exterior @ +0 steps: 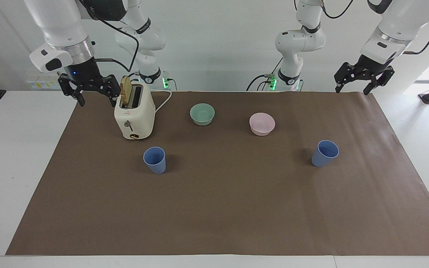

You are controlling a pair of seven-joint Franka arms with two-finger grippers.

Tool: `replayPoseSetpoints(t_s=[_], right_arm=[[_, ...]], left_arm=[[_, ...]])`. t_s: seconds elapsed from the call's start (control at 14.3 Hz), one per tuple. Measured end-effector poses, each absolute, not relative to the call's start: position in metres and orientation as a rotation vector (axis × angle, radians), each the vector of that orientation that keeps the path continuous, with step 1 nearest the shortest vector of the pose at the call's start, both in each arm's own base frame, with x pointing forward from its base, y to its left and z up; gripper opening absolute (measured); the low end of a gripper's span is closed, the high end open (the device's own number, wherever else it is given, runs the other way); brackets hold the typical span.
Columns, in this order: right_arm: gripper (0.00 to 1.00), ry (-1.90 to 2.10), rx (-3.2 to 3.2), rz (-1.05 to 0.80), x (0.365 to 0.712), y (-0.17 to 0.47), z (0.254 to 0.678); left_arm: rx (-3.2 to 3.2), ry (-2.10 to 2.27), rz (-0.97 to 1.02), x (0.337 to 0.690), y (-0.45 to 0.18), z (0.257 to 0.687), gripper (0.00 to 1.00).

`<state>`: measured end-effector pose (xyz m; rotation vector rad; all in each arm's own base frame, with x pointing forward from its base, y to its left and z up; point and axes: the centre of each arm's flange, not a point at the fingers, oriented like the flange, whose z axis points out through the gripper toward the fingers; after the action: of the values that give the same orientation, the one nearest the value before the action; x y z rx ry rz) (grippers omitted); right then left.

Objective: Stack blue cups with both arms
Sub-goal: 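Close the left gripper around the nearby blue cup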

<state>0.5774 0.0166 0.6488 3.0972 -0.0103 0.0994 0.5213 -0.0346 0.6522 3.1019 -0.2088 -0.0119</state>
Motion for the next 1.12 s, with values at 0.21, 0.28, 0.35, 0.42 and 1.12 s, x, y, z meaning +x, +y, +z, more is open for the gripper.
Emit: replayPoseSetpoints(t_s=[0.21, 0.28, 0.35, 0.42, 1.12], right_arm=[[1.0, -0.01, 3.097, 0.099, 0.577, 0.017, 0.649], [1.0, -0.01, 3.097, 0.099, 0.577, 0.017, 0.649], [1.0, -0.01, 3.097, 0.099, 0.577, 0.017, 0.649], [1.0, -0.01, 3.097, 0.099, 0.577, 0.017, 0.649], [1.0, -0.01, 3.097, 0.099, 0.577, 0.017, 0.649]], left_arm=[[3.102, -0.209, -0.013, 0.521, -0.035, 0.652, 1.0], [3.102, -0.209, -0.013, 0.521, -0.035, 0.652, 1.0], [3.102, -0.209, -0.013, 0.521, -0.035, 0.652, 1.0], [3.102, -0.21, -0.013, 0.521, -0.035, 0.652, 1.0], [3.108, -0.036, 0.057, 0.538, -0.004, 0.632, 1.0]])
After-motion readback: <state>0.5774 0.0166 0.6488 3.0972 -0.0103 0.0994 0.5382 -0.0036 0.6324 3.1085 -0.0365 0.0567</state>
